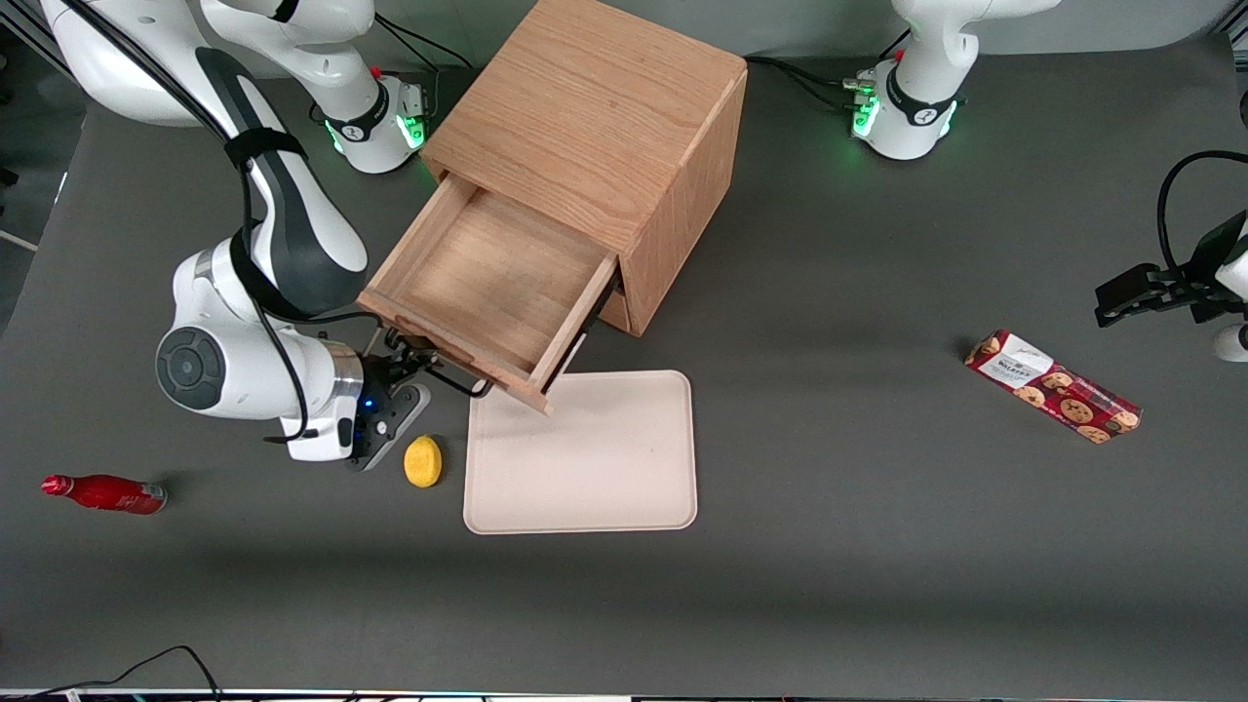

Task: Open upper drawer

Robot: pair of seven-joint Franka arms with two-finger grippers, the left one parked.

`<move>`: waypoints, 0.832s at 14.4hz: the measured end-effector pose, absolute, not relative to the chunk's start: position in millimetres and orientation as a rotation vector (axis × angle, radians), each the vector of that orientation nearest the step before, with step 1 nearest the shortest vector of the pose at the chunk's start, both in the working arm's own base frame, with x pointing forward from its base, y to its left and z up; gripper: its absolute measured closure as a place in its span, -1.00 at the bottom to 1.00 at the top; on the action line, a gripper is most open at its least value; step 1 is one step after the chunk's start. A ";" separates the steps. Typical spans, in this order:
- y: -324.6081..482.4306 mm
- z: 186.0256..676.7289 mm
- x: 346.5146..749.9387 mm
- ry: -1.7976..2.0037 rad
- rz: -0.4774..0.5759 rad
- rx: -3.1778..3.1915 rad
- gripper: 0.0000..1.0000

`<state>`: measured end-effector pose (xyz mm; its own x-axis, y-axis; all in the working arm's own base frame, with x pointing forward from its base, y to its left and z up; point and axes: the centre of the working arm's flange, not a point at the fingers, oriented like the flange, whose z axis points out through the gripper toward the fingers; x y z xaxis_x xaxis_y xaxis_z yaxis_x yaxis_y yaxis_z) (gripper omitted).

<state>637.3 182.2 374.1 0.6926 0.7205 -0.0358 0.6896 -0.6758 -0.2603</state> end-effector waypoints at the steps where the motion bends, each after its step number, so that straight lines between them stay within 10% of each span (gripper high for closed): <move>1: 179.2 374.9 641.3 -1.153 0.192 -2.686 -1.00; 12: 157.6 382.2 671.8 -1.266 0.144 -2.675 -1.00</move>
<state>671.8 157.6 382.2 0.6334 0.7738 -0.0110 0.7565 -0.6221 -0.2016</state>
